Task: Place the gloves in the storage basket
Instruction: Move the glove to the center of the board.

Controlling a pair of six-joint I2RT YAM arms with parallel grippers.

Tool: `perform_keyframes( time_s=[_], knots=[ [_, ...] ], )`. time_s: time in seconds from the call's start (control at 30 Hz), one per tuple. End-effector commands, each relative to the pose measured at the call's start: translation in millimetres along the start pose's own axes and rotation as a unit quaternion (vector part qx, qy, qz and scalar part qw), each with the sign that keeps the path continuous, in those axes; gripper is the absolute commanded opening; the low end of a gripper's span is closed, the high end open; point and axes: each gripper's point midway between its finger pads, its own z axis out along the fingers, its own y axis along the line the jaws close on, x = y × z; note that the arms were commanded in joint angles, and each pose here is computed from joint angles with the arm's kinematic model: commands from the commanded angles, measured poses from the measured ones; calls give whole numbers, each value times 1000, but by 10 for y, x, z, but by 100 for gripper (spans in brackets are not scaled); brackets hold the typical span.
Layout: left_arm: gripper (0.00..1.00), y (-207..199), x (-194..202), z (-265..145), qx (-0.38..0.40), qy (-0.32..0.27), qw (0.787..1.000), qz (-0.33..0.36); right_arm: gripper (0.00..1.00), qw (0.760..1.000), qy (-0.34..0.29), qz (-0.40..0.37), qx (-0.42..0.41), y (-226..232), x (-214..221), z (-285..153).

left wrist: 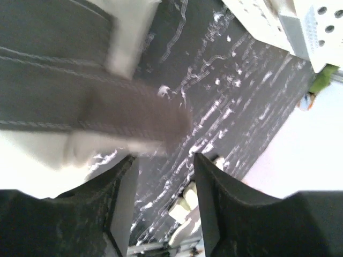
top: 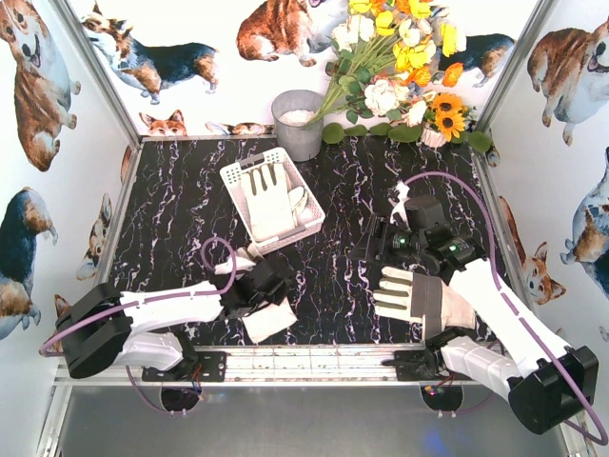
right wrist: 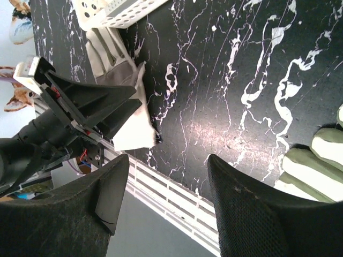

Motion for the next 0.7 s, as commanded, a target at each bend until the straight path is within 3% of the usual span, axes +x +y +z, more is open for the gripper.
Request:
perform_keyframes(
  time_s=[0.0,0.2,0.43,0.53,0.67],
  knots=[
    [48,-349,189,-82,45,25,998,28,62,1000,-14,2,-20,66,-38,73],
    [68,-481,127,-236,62,10,990,124,62,998,15,25,-48,132,100,267],
    [75,-614,-395,-375,99,8,970,222,61,997,60,12,-54,297,225,608],
    [76,-697,-751,-420,96,12,949,301,57,995,75,4,-59,373,265,781],
    [81,-730,-1226,-526,15,-23,913,407,56,995,65,-8,-68,464,294,1010]
  ],
)
